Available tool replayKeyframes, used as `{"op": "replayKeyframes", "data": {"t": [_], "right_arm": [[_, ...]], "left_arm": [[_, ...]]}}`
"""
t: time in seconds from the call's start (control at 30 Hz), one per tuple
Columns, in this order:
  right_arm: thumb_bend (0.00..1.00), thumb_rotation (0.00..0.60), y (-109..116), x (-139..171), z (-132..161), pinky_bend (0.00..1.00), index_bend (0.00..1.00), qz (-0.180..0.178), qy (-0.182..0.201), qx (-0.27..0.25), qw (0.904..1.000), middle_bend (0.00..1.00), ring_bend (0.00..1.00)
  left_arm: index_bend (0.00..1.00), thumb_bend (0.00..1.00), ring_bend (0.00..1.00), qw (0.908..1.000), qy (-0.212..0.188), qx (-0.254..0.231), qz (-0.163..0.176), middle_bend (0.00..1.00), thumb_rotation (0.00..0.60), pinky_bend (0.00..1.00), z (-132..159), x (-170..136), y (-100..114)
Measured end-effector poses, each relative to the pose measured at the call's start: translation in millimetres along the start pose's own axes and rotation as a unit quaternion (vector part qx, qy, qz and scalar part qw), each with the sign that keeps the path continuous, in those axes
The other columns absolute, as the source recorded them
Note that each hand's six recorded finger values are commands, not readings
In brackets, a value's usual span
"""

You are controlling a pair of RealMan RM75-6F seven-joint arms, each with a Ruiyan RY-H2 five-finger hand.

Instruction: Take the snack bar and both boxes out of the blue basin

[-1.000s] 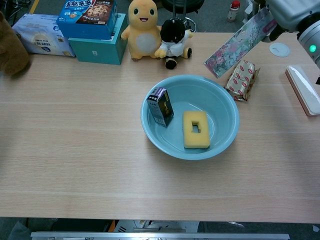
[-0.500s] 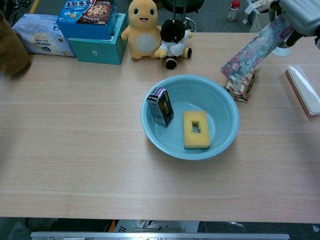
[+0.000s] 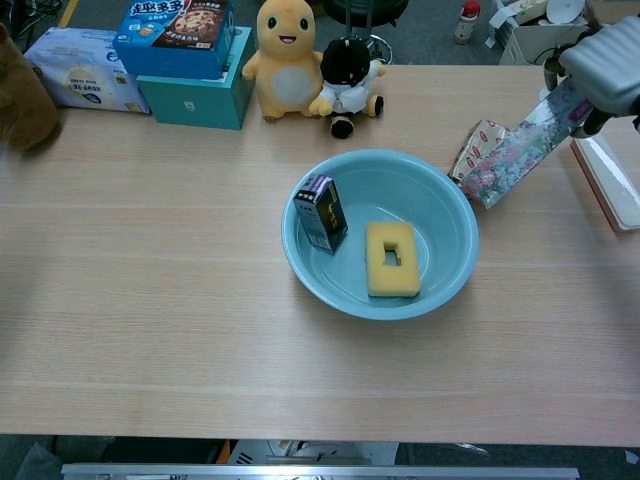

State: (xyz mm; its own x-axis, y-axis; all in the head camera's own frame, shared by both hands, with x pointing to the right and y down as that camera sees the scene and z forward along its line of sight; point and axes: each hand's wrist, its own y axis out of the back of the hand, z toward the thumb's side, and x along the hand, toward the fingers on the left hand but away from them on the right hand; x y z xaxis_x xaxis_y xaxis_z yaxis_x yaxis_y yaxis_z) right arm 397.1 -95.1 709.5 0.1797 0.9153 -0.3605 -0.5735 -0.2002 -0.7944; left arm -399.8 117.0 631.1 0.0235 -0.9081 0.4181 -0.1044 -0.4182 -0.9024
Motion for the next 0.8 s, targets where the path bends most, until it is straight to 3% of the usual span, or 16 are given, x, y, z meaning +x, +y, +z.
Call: {"op": "replayKeyframes", "data": {"t": [0.17,0.4,0.6,0.8], "right_arm": [[0.05,0.6,0,4,2,0.4,0.0,0.021,0.002,0.002,0.9998,0.18,0.15],[0.05,0.6,6,14,6,0.4,0.0,0.018,0.018,-0.013,0.9996,0.18,0.15],[0.05,0.6,14,31,25,0.4,0.0,0.007,0.07,-0.025,0.9972,0.18,0.15],[0.0,0.6,27,51,59,0.38,0.0,-0.019,0.144,-0.031,0.9889,0.17,0.14]], "left_arm": [[0.27,0.44,0.15,1.0,0.0,0.001,-0.001,0.22,0.6,0.15,1,-1,-1],[0.27,0.44,0.15,1.0,-0.002,0.002,0.001,0.22,0.6,0.15,2,-1,1],[0.27,0.44,0.15,1.0,-0.003,0.003,-0.002,0.22,0.6,0.15,4,-1,-1],[0.27,0.44,0.15,1.0,-0.003,0.003,0.0,0.22,0.6,0.15,5,-3,0]]}}
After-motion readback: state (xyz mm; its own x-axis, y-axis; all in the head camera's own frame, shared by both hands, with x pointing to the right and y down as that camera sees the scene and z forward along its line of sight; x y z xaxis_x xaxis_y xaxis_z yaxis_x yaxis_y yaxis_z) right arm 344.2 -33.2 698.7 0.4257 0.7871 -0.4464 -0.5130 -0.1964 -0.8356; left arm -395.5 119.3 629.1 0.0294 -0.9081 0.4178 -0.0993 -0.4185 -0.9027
